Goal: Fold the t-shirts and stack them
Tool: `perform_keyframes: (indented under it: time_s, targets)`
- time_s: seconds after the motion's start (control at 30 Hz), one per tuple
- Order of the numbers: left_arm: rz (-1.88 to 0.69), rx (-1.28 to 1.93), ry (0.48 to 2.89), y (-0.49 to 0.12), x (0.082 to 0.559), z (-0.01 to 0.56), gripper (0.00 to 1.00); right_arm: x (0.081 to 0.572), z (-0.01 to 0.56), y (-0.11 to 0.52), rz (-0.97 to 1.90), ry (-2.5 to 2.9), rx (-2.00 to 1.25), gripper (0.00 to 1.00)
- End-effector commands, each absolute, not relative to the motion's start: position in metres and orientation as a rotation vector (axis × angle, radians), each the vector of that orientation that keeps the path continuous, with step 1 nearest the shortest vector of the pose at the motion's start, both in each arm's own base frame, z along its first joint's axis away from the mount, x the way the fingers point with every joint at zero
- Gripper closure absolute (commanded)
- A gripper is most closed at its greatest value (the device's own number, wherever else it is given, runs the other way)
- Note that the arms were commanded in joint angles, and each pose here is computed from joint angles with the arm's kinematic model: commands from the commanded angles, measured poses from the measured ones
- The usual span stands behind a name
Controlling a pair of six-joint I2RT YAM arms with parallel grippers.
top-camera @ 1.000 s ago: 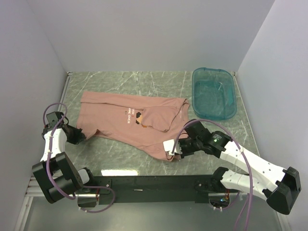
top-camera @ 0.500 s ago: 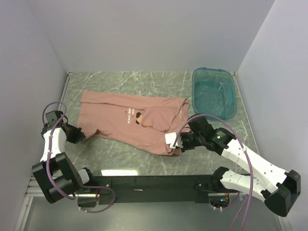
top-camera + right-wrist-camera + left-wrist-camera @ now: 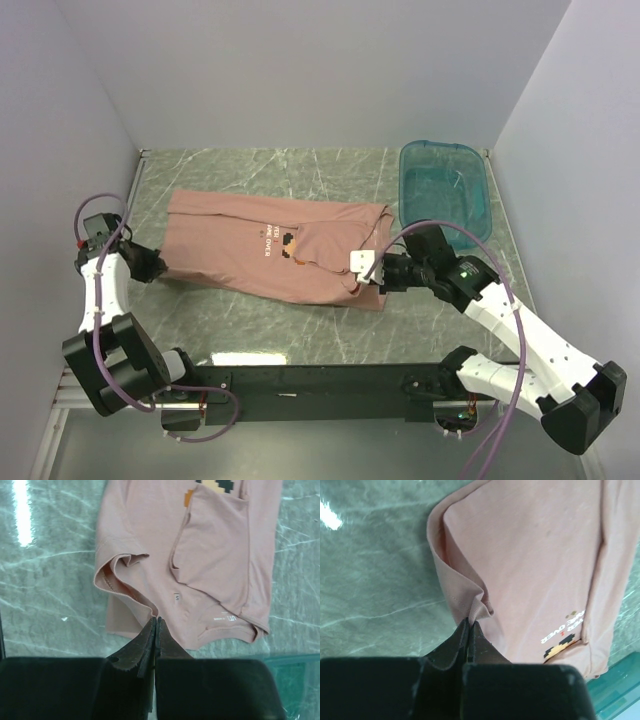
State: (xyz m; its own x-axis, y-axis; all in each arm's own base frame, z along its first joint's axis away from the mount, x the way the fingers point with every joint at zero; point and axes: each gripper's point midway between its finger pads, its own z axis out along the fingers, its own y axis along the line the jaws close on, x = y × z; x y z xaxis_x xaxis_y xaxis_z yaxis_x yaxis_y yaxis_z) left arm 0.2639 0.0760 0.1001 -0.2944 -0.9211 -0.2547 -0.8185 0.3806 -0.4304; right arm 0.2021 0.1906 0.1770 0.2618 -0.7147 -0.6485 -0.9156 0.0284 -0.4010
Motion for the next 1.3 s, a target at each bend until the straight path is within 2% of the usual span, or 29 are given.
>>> perform_keyframes:
  time_s: [0.0, 0.73, 1.27]
  targets:
    - [-0.278, -1.496, 2.145, 0.088, 0.275, 0.117, 1.00, 0.223, 0.209, 0.195, 0.271, 1.468, -1.632, 1.00]
    - [-0.215, -1.557, 2.112, 0.101, 0.261, 0.114, 1.00, 0.259, 0.226, 0.173, 0.185, 1.565, -1.416, 1.00]
    - [-0.270, -1.529, 2.084, 0.110, 0.288, 0.129, 1.00, 0.270, 0.230, 0.170, 0.195, 1.588, -1.386, 1.00]
